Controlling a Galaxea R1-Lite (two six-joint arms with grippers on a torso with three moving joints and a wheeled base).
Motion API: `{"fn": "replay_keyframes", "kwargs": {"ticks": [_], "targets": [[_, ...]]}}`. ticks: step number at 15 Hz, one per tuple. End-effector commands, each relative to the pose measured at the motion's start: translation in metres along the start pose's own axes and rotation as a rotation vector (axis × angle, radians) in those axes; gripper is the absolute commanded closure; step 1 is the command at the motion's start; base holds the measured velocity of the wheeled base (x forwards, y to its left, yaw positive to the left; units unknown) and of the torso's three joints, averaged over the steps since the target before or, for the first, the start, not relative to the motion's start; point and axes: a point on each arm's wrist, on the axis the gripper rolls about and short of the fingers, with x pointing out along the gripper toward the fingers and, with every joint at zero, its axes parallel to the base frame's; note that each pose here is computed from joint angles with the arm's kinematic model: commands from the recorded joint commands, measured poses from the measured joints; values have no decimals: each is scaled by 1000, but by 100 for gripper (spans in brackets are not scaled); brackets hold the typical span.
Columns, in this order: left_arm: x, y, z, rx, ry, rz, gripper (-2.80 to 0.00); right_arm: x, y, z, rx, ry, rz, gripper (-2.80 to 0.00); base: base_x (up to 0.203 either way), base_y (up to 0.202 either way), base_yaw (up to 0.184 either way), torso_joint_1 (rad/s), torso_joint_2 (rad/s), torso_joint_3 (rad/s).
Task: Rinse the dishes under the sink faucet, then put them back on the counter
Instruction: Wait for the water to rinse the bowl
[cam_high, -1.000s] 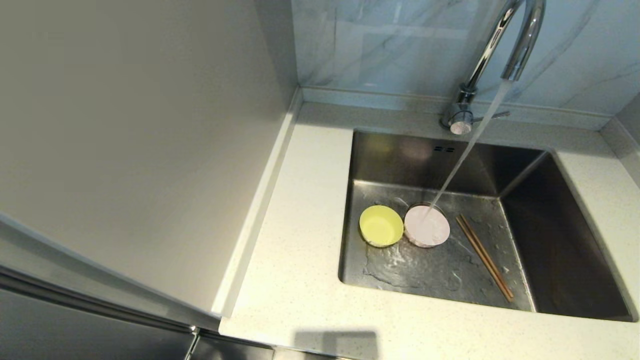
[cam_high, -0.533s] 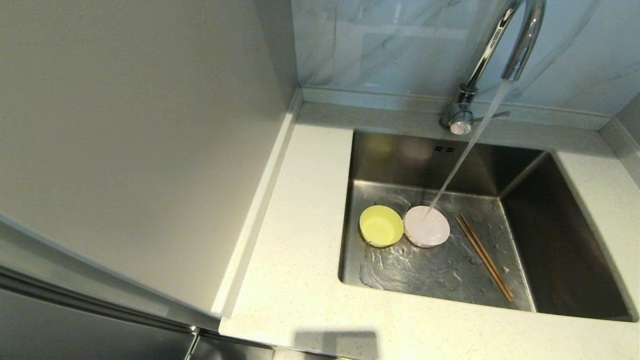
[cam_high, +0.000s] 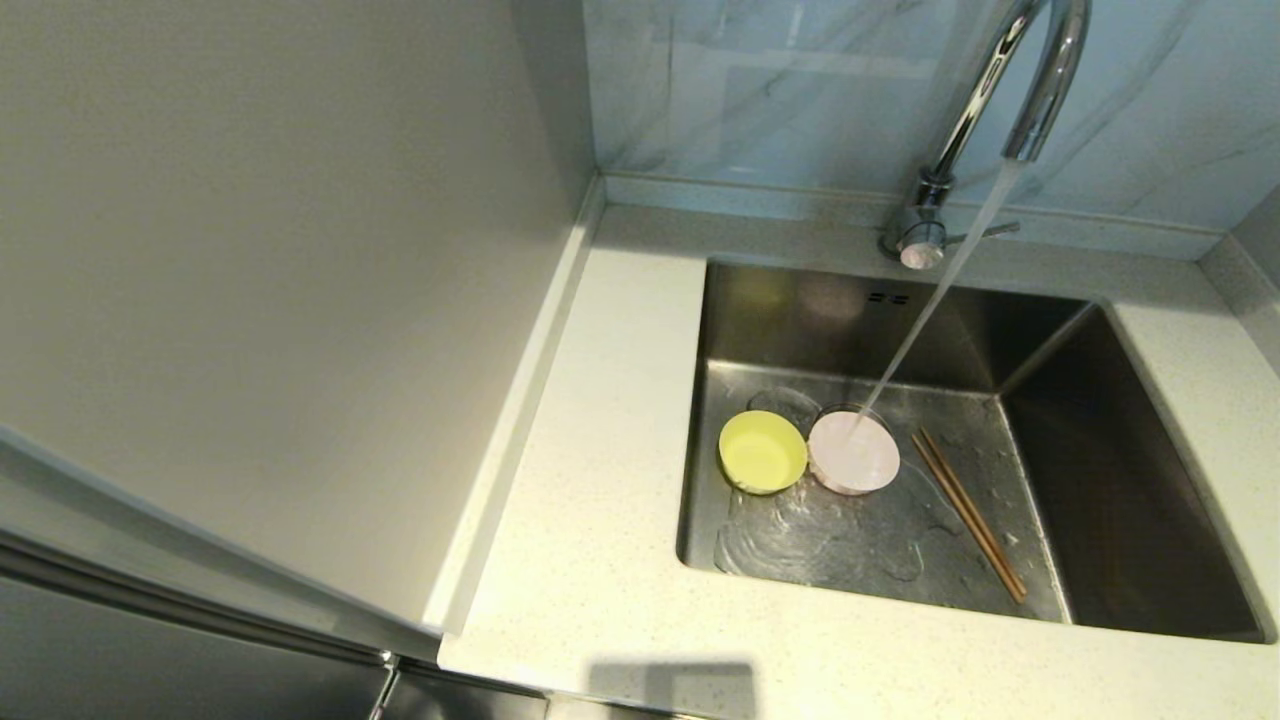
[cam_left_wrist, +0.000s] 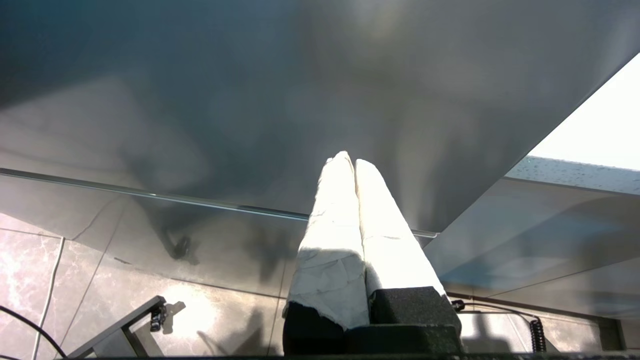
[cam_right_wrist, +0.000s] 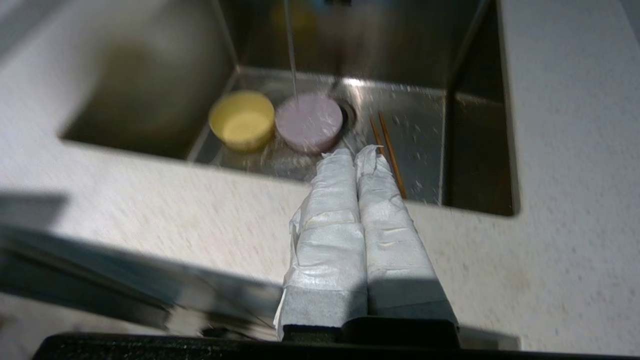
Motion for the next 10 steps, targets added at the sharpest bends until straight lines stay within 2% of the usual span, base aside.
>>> {"fn": "replay_keyframes", "kwargs": {"ticks": [1, 4, 7, 10], "targets": [[0, 0, 0, -2, -3, 0, 0, 22, 2, 48, 112, 55, -6, 0, 0, 0, 0, 0, 0, 0], [0, 0, 0, 0, -3, 0, 0, 89, 2, 103, 272, 180, -74, 0, 0, 0, 0, 0, 0, 0], [0, 0, 0, 0, -3, 0, 0, 171, -1, 127, 424, 275, -145, 0, 0, 0, 0, 0, 0, 0], [0, 0, 0, 0, -3, 0, 0, 233, -9, 141, 612, 271, -215, 0, 0, 0, 0, 0, 0, 0]]}}
